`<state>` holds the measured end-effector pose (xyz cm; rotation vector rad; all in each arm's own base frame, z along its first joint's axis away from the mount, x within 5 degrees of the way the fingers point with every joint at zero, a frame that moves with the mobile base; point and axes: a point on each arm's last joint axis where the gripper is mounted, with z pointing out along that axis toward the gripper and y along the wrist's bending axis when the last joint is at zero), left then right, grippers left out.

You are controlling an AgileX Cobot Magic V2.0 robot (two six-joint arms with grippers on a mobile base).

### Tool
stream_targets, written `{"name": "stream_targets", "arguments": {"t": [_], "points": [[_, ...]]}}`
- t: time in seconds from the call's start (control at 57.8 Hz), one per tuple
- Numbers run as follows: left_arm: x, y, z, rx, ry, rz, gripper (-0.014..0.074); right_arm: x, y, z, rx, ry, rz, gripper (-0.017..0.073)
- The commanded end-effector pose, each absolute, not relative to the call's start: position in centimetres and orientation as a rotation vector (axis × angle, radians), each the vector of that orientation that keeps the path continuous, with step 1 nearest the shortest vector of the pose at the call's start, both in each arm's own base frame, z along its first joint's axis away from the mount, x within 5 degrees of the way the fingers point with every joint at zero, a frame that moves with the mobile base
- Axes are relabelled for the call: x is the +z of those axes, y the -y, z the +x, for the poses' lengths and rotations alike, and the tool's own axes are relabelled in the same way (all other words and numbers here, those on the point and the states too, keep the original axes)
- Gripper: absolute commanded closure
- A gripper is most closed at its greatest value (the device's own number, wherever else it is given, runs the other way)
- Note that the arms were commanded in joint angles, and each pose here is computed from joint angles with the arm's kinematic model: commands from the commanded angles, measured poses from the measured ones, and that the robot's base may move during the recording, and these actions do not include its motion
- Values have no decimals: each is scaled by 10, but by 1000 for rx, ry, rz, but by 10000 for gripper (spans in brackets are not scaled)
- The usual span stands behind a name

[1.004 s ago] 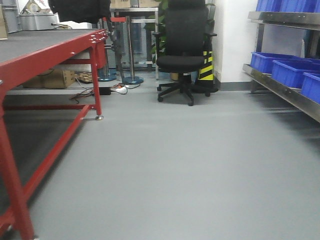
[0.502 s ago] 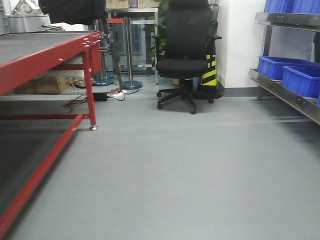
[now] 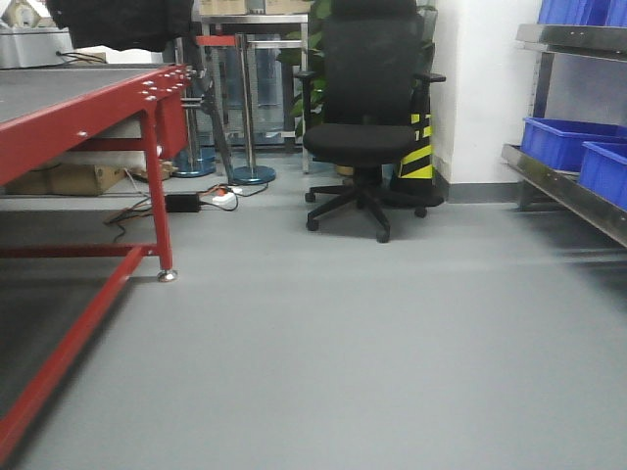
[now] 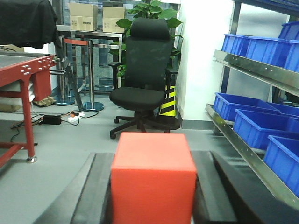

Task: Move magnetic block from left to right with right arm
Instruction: 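Drive toward the black office chair holding the red cube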

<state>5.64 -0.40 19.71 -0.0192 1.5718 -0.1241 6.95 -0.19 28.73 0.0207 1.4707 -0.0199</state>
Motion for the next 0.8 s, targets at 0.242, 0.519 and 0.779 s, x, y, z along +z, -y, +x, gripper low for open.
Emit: {"name": "stream_targets", "arguments": {"t": [0.242, 0.519, 0.779], "points": [[202, 3, 56, -127, -1489, -35, 720, 304, 2, 68, -34, -1361, 6, 305], [202, 3, 56, -127, -1489, -35, 720, 304, 2, 68, -34, -1361, 6, 305], [202, 3, 56, -127, -1491, -35, 720, 304, 2, 68, -34, -1362, 6, 305]]}}
